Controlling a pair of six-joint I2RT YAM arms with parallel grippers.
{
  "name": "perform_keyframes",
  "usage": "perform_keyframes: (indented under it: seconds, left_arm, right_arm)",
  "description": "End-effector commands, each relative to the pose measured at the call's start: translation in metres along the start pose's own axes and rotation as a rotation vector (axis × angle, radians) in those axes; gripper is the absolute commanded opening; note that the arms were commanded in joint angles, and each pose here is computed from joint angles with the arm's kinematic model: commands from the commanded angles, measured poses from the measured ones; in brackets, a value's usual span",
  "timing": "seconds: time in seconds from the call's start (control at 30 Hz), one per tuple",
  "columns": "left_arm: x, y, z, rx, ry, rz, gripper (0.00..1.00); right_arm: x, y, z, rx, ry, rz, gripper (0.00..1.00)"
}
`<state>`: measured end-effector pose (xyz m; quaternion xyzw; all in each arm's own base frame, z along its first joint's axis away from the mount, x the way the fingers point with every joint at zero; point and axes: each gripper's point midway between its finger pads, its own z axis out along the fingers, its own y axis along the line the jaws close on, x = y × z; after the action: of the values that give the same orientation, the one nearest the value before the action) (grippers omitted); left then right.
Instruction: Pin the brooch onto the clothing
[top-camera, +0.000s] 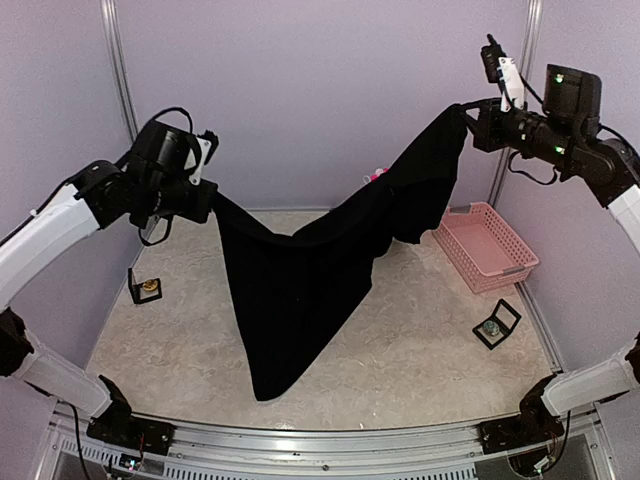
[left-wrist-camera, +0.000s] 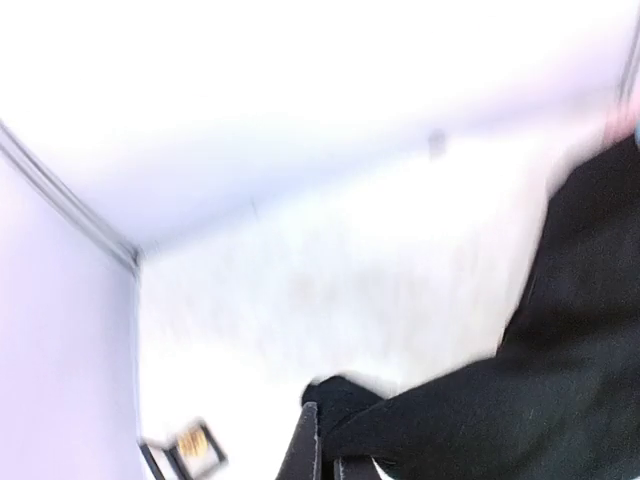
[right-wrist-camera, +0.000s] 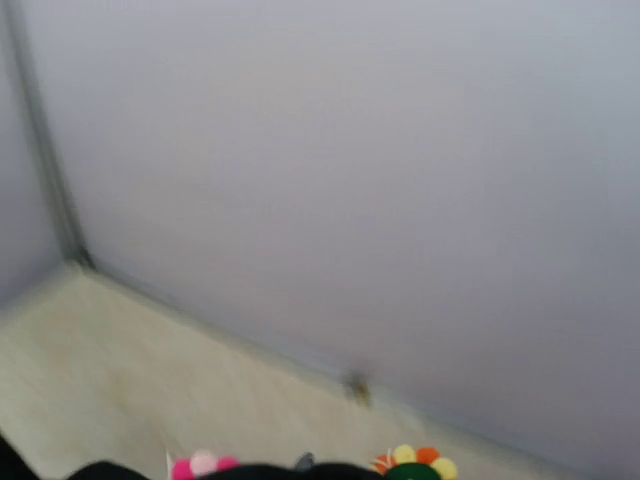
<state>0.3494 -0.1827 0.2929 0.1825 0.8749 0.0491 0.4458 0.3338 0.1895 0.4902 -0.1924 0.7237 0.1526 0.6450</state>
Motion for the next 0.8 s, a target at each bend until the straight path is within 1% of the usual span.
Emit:
perform_keyframes:
  seconds: [0.0,0.07,0.17,0.27,0.3,0.4,0.43,0.47,0.5,0.53,0.57,0.6,0.67,0.73,0.77]
  left_arm:
    - [-0.073,0.059,-0.08,-0.131,-0.268,-0.103,0.0]
    - [-0.094,0.081,-0.094,-0.156,-0.338,-0.132,0.0]
    - [-0.114,0.112,-0.092,-0.173,-0.381,-0.182,0.0]
    - [-0.135,0.128,-0.063,-0.162,-0.366,-0.197,0.0]
    - [-0.142,0.128,-0.041,-0.159,-0.342,-0.188,0.0]
    - [-0.176,0.14,-0.021,-0.143,-0.361,-0.197,0.0]
    - [-0.184,0.143,0.002,-0.131,-0.347,-0.205,0.0]
    - [-0.193,0.149,0.015,-0.145,-0.348,-0.21,0.0]
    - [-0.216,0.164,-0.001,-0.175,-0.425,-0.226,0.0]
    - [-0.223,0.167,0.019,-0.192,-0.429,-0.228,0.0]
    - [-0.23,0.174,0.025,-0.21,-0.458,-0.239,0.0]
    - [-0.232,0.177,0.04,-0.221,-0.467,-0.241,0.0]
    - [-0.24,0.191,0.038,-0.272,-0.528,-0.267,0.0]
    - [-0.252,0.209,0.012,-0.347,-0.62,-0.285,0.0]
    - [-0.258,0.216,-0.007,-0.375,-0.66,-0.285,0.0]
  right_arm:
    - [-0.089,0.012,-0.09,-0.107,-0.252,-0.019,0.0]
    - [-0.107,0.004,-0.11,-0.062,-0.304,-0.013,0.0]
    - [-0.113,-0.011,-0.102,0.035,-0.319,-0.051,0.0]
    - [-0.107,-0.029,-0.055,0.153,-0.276,-0.112,0.0]
    - [-0.107,-0.035,-0.036,0.174,-0.263,-0.124,0.0]
    - [-0.109,-0.061,0.025,0.172,-0.25,-0.13,0.0]
    - [-0.11,-0.074,0.046,0.171,-0.254,-0.122,0.0]
    - [-0.113,-0.088,0.063,0.178,-0.266,-0.11,0.0]
    - [-0.117,-0.101,0.079,0.165,-0.284,-0.091,0.0]
    - [-0.111,-0.119,0.103,0.166,-0.287,-0.059,0.0]
    - [-0.118,-0.132,0.111,0.162,-0.328,-0.028,0.0]
    - [-0.129,-0.142,0.111,0.16,-0.381,-0.002,0.0]
    - [-0.148,-0.151,0.106,0.143,-0.482,0.026,0.0]
    - [-0.168,-0.144,0.093,0.118,-0.572,0.007,0.0]
    - [-0.179,-0.14,0.084,0.108,-0.612,-0.003,0.0]
